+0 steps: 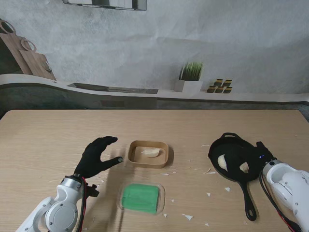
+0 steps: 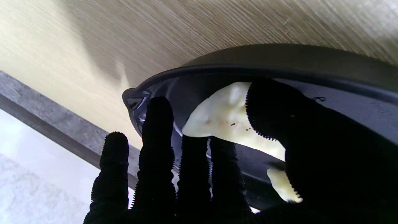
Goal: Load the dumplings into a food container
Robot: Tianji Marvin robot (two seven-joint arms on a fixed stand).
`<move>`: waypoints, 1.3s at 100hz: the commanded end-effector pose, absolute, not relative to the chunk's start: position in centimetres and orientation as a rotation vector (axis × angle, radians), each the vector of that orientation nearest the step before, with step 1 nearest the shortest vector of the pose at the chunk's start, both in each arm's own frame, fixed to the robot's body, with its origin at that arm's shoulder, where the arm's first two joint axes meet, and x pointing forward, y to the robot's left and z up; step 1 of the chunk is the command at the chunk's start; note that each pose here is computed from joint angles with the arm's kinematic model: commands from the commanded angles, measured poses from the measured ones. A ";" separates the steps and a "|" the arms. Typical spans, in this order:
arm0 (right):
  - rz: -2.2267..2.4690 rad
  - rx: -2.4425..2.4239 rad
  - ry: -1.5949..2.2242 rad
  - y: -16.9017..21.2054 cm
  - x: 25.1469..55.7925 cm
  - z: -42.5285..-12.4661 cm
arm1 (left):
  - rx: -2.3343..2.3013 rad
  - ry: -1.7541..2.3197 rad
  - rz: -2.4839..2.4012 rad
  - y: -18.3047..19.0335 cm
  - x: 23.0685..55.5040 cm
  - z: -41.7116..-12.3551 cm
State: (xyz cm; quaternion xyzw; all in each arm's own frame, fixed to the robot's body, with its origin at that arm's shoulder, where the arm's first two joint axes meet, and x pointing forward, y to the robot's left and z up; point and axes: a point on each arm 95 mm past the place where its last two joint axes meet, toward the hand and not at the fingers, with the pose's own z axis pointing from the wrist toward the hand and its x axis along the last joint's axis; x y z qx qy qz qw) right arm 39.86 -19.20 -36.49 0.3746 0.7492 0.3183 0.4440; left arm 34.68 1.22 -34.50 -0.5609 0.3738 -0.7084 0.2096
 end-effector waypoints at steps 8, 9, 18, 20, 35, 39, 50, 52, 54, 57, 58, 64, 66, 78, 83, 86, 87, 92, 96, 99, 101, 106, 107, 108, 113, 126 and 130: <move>0.750 0.979 1.907 -19.3 38.9 -38.8 | -1.569 1.057 -1.964 1.0 34.6 -34.6; 0.750 0.979 1.906 -19.3 38.9 -38.8 | -1.569 1.057 -1.964 1.0 34.6 -34.6; 0.760 0.980 1.895 -19.3 39.0 -39.0 | -1.568 1.058 -1.962 1.0 34.6 -34.6; 0.763 0.977 1.891 -19.3 39.0 -39.0 | -1.568 1.058 -1.961 1.0 34.6 -34.6; 0.780 0.968 1.877 -19.2 39.1 -39.2 | -1.568 1.060 -1.958 1.0 34.6 -34.6; 0.786 0.964 1.873 -19.2 39.2 -39.3 | -1.568 1.061 -1.957 1.0 34.6 -34.6; 0.814 0.954 1.860 -19.2 39.3 -39.5 | -1.567 1.063 -1.955 1.0 34.6 -34.6; 0.820 0.953 1.857 -19.2 39.3 -39.5 | -1.567 1.063 -1.955 1.0 34.6 -34.6; 0.827 0.951 1.854 -19.1 39.4 -39.5 | -1.566 1.064 -1.955 1.0 34.6 -34.6; 0.837 0.945 1.849 -19.1 39.4 -39.5 | -1.566 1.064 -1.955 1.0 34.6 -34.6; 0.840 0.943 1.847 -19.1 39.4 -39.5 | -1.566 1.065 -1.955 1.0 34.6 -34.6; 0.864 0.933 1.835 -19.0 39.5 -39.5 | -1.566 1.065 -1.955 1.0 34.6 -34.6; 0.873 0.931 1.829 -19.0 39.5 -39.5 | -1.566 1.065 -1.954 1.0 34.6 -34.6; 0.932 0.949 1.779 -18.7 39.5 -39.2 | -1.567 1.066 -1.953 1.0 34.6 -34.6; 0.956 0.966 1.754 -18.6 39.5 -39.0 | -1.568 1.067 -1.952 1.0 34.6 -34.6; 0.968 0.971 1.741 -18.6 39.5 -38.9 | -1.568 1.068 -1.952 1.0 34.6 -34.6; 0.971 0.973 1.738 -18.6 39.5 -38.8 | -1.568 1.069 -1.952 1.0 34.6 -34.6; 0.982 0.984 1.723 -18.5 39.5 -38.7 | -1.569 1.070 -1.952 1.0 34.6 -34.6; 0.991 0.995 1.710 -18.5 39.5 -38.6 | -1.569 1.070 -1.953 0.9 34.6 -34.7; 0.997 1.006 1.699 -18.5 39.5 -38.6 | -1.570 1.070 -1.953 0.9 34.6 -34.7; 1.002 1.014 1.691 -18.5 39.5 -38.6 | -1.570 1.070 -1.953 0.9 34.6 -34.7; 1.014 1.032 1.674 -18.4 39.4 -38.6 | -1.570 1.072 -1.952 0.9 34.6 -34.7; 1.016 1.035 1.671 -18.4 39.4 -38.6 | -1.570 1.072 -1.951 0.9 34.6 -34.7; 1.017 1.037 1.669 -18.4 39.4 -38.6 | -1.570 1.073 -1.950 0.9 34.6 -34.7; 1.017 1.037 1.670 -18.5 39.4 -38.5 | -1.569 1.076 -1.949 0.9 34.6 -34.7; 0.973 1.055 1.712 -18.7 39.0 -38.4 | -1.565 1.077 -1.950 0.9 34.7 -34.7; 0.963 1.049 1.731 -18.7 38.9 -38.3 | -1.564 1.078 -1.950 0.9 34.7 -34.7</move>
